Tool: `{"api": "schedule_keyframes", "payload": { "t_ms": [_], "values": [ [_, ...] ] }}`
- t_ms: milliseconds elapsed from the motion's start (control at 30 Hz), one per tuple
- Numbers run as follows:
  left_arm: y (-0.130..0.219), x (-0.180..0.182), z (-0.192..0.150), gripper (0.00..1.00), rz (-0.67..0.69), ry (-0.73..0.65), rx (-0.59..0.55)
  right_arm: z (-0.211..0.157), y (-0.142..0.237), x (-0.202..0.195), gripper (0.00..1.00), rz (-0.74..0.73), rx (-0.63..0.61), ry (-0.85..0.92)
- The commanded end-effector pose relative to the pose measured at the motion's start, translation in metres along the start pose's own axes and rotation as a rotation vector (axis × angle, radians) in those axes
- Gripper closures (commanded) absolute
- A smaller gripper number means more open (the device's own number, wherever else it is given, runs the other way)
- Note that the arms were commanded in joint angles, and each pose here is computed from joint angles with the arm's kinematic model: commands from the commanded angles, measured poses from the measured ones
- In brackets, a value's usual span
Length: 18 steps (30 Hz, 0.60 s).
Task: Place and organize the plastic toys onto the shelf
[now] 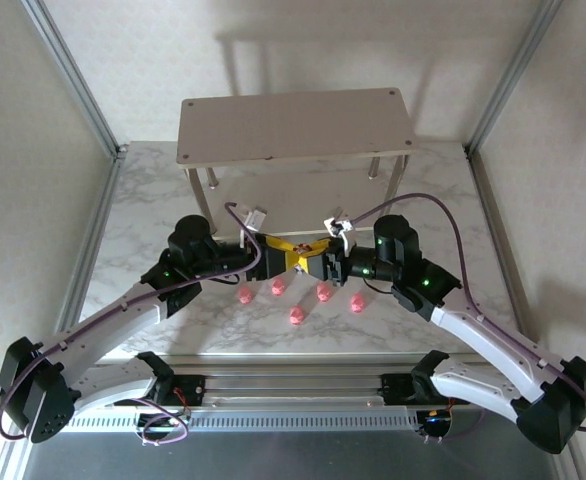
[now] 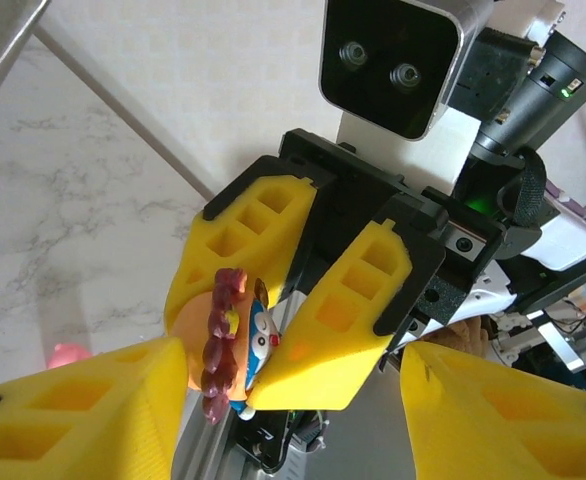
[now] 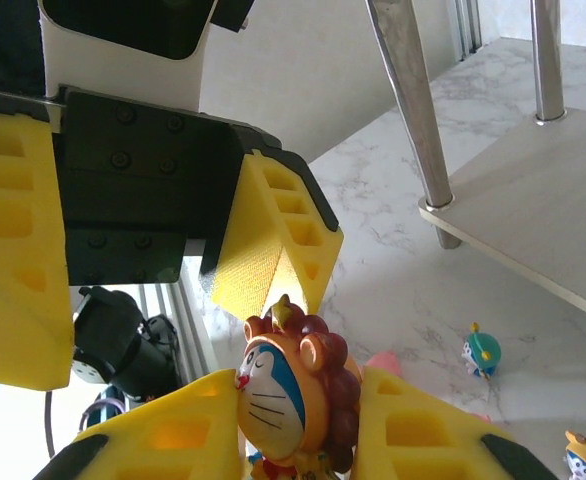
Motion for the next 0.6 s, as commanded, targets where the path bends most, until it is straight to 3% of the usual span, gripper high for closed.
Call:
{"api": "schedule_keyframes", "payload": {
  "t_ms": [0,233,567],
  "values": [
    [-0.004,-0.004,-0.002,0.42,-0.042,-0.012,0.014,0.019,-0.002,0.017,0.85,0.075,-0.061,0.068],
    [-0.004,-0.002,-0.004,0.49,-0.031,-0.017,0.026,0.023,-0.003,0.021,0.85,0.102,-0.079,0.081],
    [-0.006,0.001,-0.003,0.45,-0.029,-0.013,0.028,0.028,-0.008,0.029,0.85,0.157,-0.089,0.105]
  ]
}}
Point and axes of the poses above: each hand's point on the last joint's axis, 136 mm out from that joint toward the fingers, its own y axis back along the fingers, its own x axis along the line the jaws close on, z = x × y, the point moved 9 cm from there along y, back along the fingers, and after that the axes turned 5 degrees about -y, right-handed, at the moved point
